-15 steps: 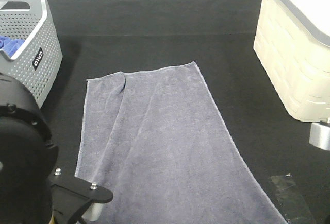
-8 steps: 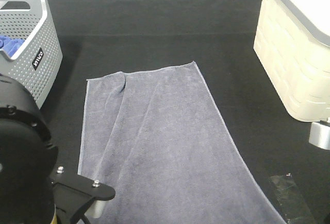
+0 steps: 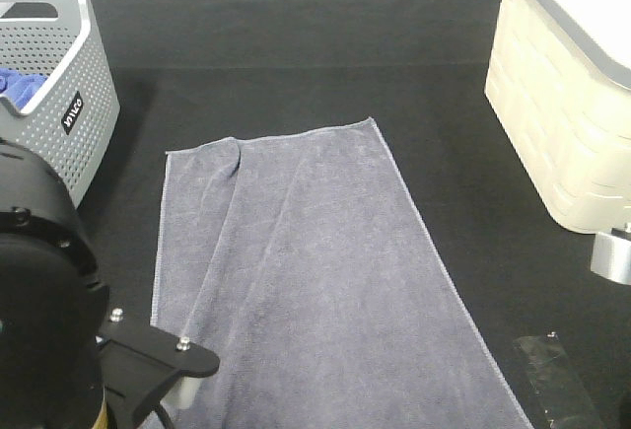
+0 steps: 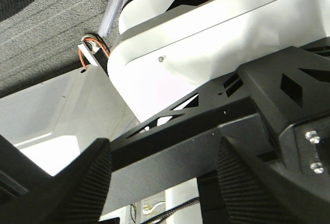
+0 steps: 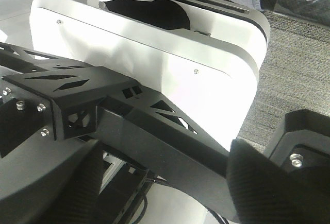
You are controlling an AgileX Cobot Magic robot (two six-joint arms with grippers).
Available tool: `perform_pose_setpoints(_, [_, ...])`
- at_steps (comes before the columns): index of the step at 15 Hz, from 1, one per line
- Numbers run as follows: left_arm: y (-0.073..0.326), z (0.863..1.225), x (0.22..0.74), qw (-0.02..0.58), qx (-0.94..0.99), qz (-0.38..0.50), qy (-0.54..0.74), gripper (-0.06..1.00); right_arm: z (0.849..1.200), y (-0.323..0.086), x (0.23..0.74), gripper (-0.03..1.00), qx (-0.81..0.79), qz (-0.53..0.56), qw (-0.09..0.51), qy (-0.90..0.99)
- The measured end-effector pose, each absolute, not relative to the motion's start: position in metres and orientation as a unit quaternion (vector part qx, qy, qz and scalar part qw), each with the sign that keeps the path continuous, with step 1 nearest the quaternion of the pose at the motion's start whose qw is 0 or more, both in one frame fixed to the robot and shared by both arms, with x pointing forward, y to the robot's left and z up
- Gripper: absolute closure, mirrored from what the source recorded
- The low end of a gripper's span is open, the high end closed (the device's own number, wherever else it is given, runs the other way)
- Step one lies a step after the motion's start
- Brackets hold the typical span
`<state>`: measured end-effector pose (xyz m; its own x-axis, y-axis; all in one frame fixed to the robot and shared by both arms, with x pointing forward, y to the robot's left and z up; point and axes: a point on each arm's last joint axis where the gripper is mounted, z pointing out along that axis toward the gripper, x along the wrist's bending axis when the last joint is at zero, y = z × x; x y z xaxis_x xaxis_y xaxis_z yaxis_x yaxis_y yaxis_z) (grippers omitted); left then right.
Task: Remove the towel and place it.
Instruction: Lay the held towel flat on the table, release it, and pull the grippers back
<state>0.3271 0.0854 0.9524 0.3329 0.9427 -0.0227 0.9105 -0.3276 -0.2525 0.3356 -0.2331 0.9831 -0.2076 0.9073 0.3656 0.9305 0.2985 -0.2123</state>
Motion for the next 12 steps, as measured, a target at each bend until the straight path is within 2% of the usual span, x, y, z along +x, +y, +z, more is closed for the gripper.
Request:
perform_pose_setpoints(2, [0.082, 0.957, 0.332, 0.085, -0.818, 0.07, -0.564, 0.35, 0.987, -0.232, 0.339, 0.32, -0.59, -0.033, 0.208, -0.779])
perform_pose_setpoints(9, [0.053, 1.004, 0.37, -0.032, -0.859, -0.035, -0.509, 0.35, 1.032, -0.225, 0.368, 0.34, -0.573, -0.107, 0.146, -0.799])
perform_pose_setpoints(12, [0.051, 1.02, 0.395, -0.085, -0.85, -0.066, -0.515, 0.35, 1.052, -0.222, 0.387, 0.39, -0.569, -0.145, 0.092, -0.805])
